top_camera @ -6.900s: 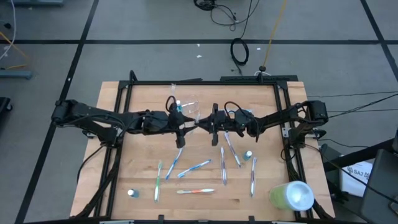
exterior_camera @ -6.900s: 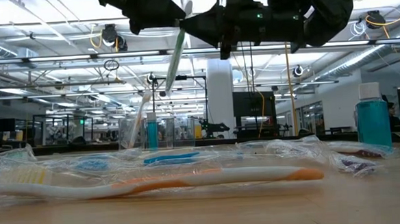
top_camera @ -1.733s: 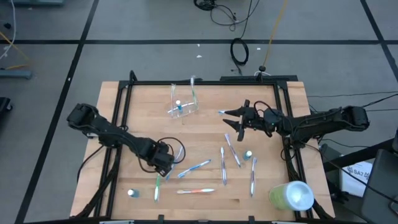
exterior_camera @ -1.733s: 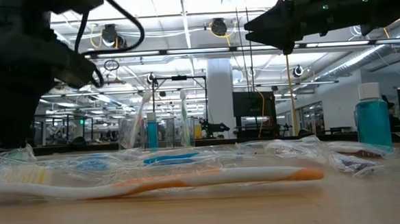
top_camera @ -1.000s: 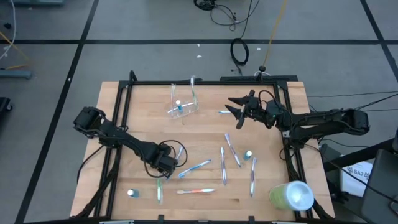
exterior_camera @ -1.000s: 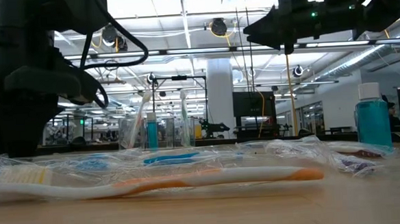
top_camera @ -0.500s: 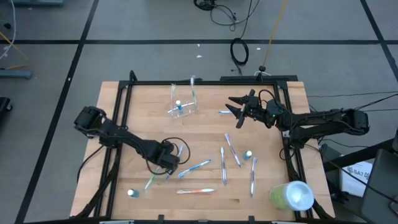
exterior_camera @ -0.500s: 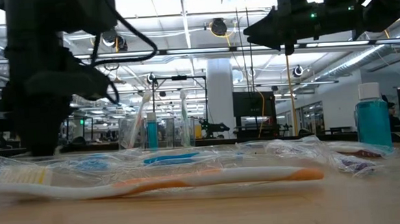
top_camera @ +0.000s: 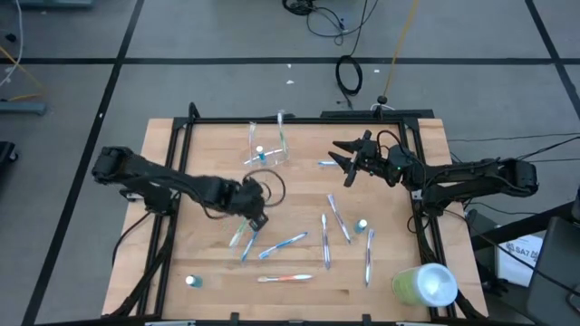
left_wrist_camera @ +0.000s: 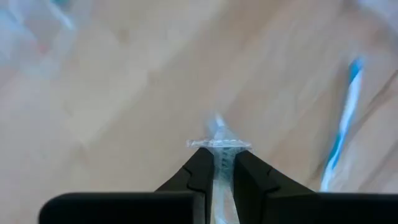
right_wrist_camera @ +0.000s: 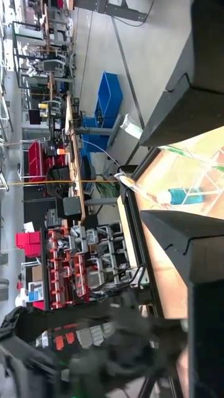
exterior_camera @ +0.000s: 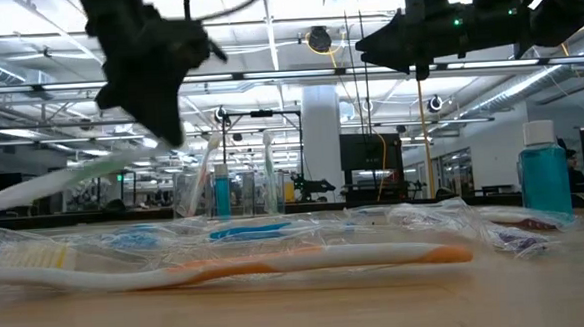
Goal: Pick & Place toothbrushing station
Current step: Put the green toothbrush into the transparent organizer
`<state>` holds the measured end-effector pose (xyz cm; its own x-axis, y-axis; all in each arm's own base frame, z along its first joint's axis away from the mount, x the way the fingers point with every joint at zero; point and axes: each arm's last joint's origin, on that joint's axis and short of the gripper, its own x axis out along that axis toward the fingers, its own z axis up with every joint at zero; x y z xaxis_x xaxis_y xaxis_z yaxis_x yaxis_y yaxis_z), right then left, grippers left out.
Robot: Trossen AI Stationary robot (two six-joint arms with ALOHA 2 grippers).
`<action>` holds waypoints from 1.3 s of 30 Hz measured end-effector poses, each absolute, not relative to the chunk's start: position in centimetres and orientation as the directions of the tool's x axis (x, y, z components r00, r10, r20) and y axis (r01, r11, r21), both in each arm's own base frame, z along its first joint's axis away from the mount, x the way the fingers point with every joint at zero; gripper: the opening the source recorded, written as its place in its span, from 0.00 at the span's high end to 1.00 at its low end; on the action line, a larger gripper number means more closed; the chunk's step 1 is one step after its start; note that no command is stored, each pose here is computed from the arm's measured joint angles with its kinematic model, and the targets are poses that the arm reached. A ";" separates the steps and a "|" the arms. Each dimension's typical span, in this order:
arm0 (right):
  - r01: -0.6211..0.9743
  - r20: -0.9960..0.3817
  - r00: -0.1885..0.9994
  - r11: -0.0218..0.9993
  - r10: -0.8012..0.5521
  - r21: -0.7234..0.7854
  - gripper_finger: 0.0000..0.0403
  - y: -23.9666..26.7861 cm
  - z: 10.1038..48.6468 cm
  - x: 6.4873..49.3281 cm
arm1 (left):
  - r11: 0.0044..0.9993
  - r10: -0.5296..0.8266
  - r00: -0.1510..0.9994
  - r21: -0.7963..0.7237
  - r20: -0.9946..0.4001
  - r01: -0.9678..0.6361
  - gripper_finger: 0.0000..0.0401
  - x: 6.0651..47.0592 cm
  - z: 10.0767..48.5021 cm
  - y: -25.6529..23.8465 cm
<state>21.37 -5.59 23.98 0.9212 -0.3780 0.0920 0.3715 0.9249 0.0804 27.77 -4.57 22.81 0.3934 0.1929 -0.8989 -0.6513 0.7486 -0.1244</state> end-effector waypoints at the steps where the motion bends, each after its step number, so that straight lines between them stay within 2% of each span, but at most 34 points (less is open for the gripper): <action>1: 0.372 0.092 0.921 0.925 -0.378 0.080 0.58 -5.6 24.0 21.4 | 0.756 0.216 0.422 -0.122 -0.881 -0.643 0.90 27.5 23.7 -4.1; 4: 0.371 0.088 0.922 0.925 -0.378 0.080 0.58 -5.6 23.9 21.4 | 0.764 0.312 0.498 -0.098 -0.809 -0.638 0.89 26.5 26.3 -2.7; 8: 0.371 0.087 0.922 0.925 -0.378 0.080 0.58 -5.6 23.9 21.4 | 0.720 0.508 0.544 -0.017 -0.668 -0.694 0.89 24.7 29.2 -0.8; 13: 0.372 0.084 0.922 0.925 -0.378 0.079 0.58 -5.6 23.9 21.4 | 0.597 0.722 0.508 0.051 -0.470 -0.801 0.89 23.1 31.9 1.2; 18: 0.372 0.083 0.922 0.925 -0.378 0.079 0.58 -5.6 23.9 21.4 | 0.499 0.825 0.440 0.092 -0.354 -0.862 0.88 23.2 33.1 3.3; 28: 0.372 0.079 0.923 0.925 -0.377 0.079 0.58 -5.6 23.9 21.4 | 0.361 0.899 0.319 0.096 -0.301 -0.927 0.88 24.9 28.7 7.0; 34: 0.371 0.072 0.924 0.925 -0.377 0.078 0.58 -5.6 23.8 21.4 | 0.355 0.917 0.325 0.102 -0.229 -0.929 0.88 25.0 26.5 7.4; 39: 0.371 0.060 0.925 0.925 -0.376 0.076 0.58 -5.6 23.7 21.4 | 0.351 0.920 0.314 0.137 -0.235 -0.926 0.88 24.6 25.2 7.4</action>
